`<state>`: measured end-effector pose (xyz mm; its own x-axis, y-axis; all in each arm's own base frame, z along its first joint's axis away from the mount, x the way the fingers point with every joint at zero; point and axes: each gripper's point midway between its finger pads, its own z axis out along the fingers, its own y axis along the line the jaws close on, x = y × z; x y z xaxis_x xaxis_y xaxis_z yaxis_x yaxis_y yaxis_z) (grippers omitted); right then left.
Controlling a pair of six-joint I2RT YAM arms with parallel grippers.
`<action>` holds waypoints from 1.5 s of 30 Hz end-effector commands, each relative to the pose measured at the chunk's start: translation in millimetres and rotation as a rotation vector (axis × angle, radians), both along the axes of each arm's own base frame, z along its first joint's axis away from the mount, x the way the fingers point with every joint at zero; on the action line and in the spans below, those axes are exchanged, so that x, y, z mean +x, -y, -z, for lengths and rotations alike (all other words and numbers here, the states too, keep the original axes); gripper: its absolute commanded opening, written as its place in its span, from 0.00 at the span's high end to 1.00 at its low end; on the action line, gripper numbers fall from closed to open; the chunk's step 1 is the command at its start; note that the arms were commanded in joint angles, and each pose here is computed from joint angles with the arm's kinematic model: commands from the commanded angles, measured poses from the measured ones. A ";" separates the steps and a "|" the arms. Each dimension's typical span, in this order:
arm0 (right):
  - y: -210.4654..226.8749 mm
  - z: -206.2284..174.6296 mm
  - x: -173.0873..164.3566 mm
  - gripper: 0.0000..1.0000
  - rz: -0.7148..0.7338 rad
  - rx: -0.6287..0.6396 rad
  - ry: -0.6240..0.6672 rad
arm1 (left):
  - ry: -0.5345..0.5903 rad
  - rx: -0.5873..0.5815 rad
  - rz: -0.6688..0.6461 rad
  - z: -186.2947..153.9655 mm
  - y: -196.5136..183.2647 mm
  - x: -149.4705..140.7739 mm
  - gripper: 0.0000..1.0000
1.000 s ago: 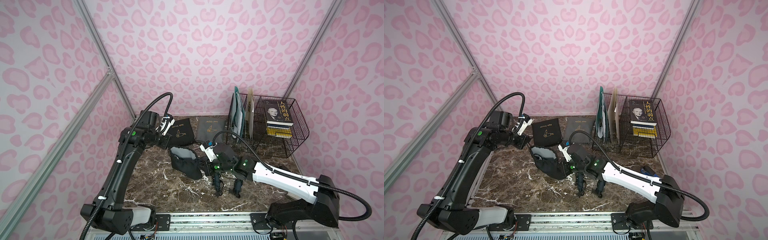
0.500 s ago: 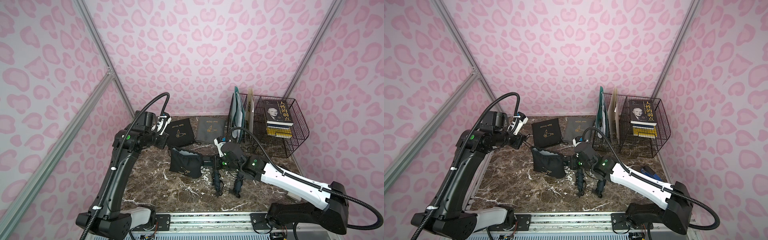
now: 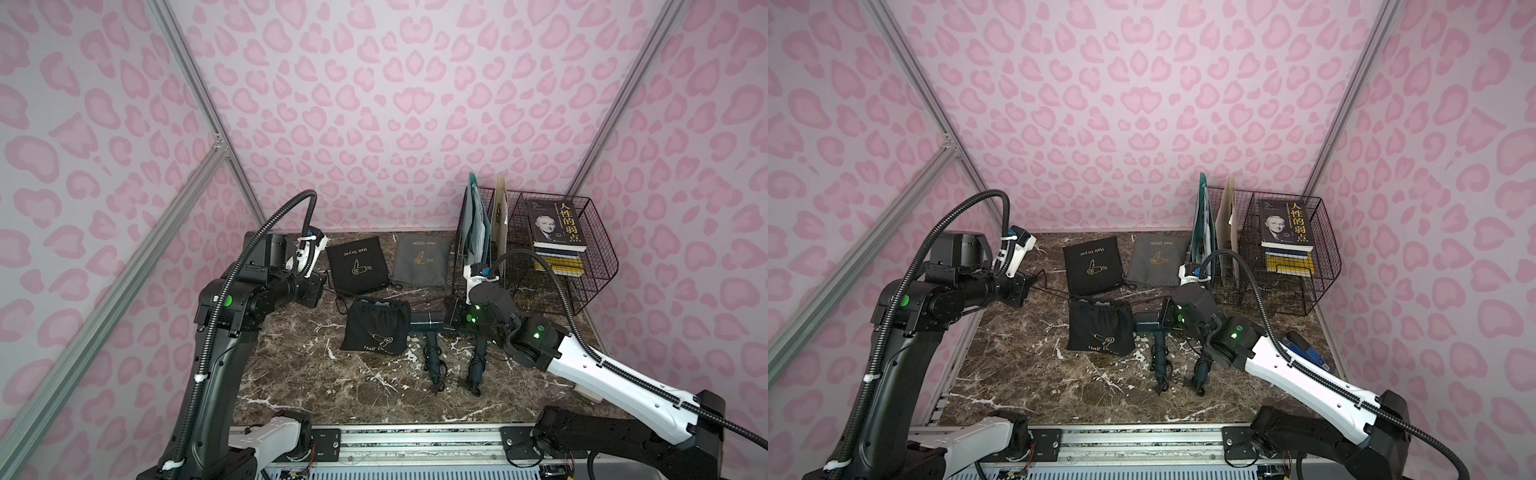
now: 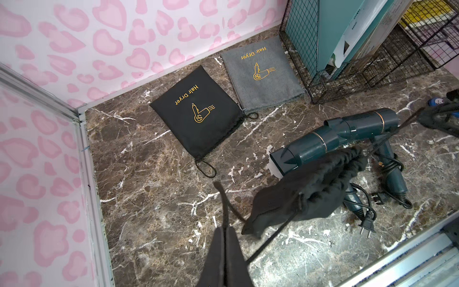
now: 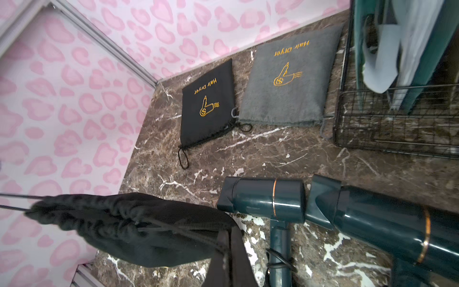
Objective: Pack away hair dryers
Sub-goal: Pull the drawstrings on both sides of the drawstring bag.
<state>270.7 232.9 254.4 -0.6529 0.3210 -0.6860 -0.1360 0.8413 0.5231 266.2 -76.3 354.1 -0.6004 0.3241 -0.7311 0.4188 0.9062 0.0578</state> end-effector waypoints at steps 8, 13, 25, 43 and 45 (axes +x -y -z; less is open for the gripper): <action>38.3 -28.7 15.1 1.00 0.115 0.091 0.062 | 0.041 0.051 -0.065 -2.1 -26.4 -0.9 0.98; 40.0 -26.7 15.5 1.00 0.108 0.081 0.055 | 0.021 0.055 -0.073 7.4 -29.6 1.9 0.98; 66.5 -24.6 20.7 1.00 0.160 0.079 0.056 | 0.034 0.166 -0.066 15.8 -45.5 10.2 0.98; 101.2 -17.7 26.5 1.00 0.259 0.062 0.056 | 0.119 0.406 -0.108 10.0 -82.4 25.3 0.98; 105.5 -16.3 26.8 1.00 0.273 0.054 0.056 | 0.133 0.422 -0.119 8.5 -85.8 26.5 0.98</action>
